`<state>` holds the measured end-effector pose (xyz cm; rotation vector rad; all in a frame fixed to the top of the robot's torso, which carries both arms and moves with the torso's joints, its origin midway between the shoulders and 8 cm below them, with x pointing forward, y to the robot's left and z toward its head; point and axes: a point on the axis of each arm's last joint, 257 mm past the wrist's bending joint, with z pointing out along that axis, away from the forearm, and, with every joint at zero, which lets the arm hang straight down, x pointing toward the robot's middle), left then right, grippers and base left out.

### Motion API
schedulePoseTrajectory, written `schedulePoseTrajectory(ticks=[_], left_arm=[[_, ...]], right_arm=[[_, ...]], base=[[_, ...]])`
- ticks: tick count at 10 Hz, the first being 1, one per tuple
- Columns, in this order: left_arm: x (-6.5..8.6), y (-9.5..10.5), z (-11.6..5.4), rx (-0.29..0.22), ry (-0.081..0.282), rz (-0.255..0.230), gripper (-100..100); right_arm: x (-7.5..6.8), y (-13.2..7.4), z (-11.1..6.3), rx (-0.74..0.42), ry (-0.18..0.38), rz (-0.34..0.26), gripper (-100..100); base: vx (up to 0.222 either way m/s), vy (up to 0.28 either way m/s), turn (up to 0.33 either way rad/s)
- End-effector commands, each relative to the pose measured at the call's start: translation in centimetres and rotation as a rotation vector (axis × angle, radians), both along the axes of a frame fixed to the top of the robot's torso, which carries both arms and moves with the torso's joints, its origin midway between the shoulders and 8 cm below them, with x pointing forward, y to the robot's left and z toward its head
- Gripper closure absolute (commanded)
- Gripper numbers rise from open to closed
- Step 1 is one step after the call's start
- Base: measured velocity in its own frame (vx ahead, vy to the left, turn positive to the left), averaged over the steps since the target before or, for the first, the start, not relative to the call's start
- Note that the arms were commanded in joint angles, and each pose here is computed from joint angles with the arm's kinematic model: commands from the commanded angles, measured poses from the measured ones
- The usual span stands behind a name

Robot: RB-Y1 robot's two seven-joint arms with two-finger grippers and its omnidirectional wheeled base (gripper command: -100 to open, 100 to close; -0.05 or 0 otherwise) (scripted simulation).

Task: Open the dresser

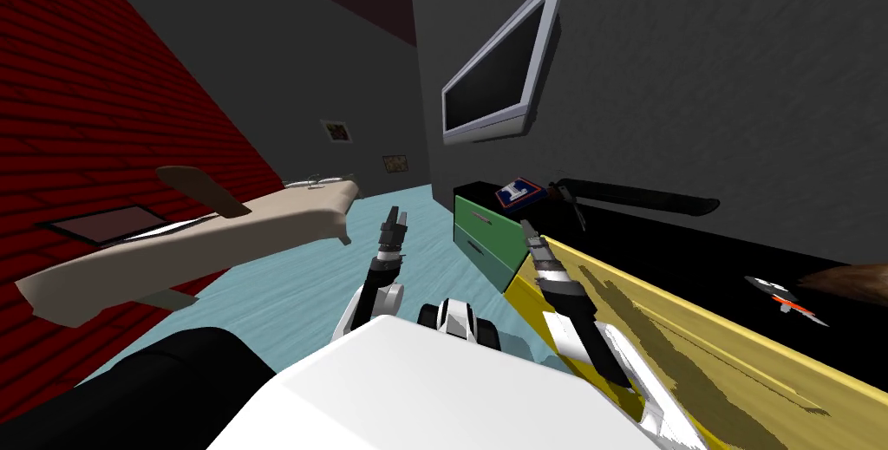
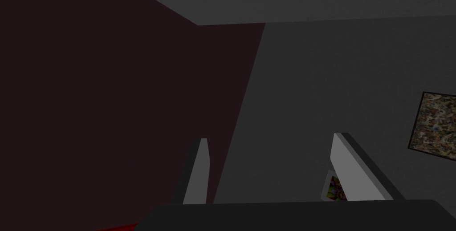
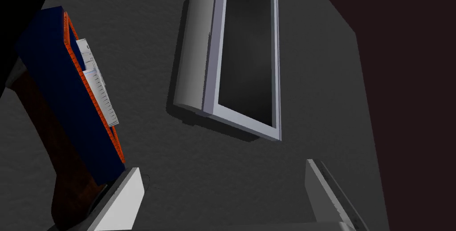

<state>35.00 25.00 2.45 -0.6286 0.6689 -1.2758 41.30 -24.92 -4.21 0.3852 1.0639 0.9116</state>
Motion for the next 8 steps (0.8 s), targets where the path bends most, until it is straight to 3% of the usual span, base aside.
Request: schedulePoseTrajectory(ticks=[1,4,5,6,7,8], left_arm=[[0.0,0.0,0.0,0.0,0.0,0.0,0],[0.0,0.0,0.0,0.0,0.0,0.0,0],[0.0,0.0,0.0,0.0,0.0,0.0,0],[0.0,0.0,0.0,0.0,0.0,0.0,0],[0.0,0.0,0.0,0.0,0.0,0.0,0],[0.0,0.0,0.0,0.0,0.0,0.0,0]], right_arm=[[1.5,0.3,-2.4,-0.086,0.057,-0.03,-100],[3.1,0.3,-5.2,-0.192,0.126,-0.068,-100],[3.1,0.3,-5.3,-0.198,0.125,-0.069,-100],[3.9,0.2,-6.7,-0.251,0.16,-0.088,-100],[3.9,0.2,-6.7,-0.256,0.16,-0.089,-100],[4.6,0.0,-8.2,-0.311,0.194,-0.11,-100]], base=[[0.081,0.094,-0.051],[0.096,0.119,-0.072],[0.076,0.077,-0.032],[0.079,0.076,-0.067],[0.078,0.075,-0.038],[0.088,0.087,-0.085]])
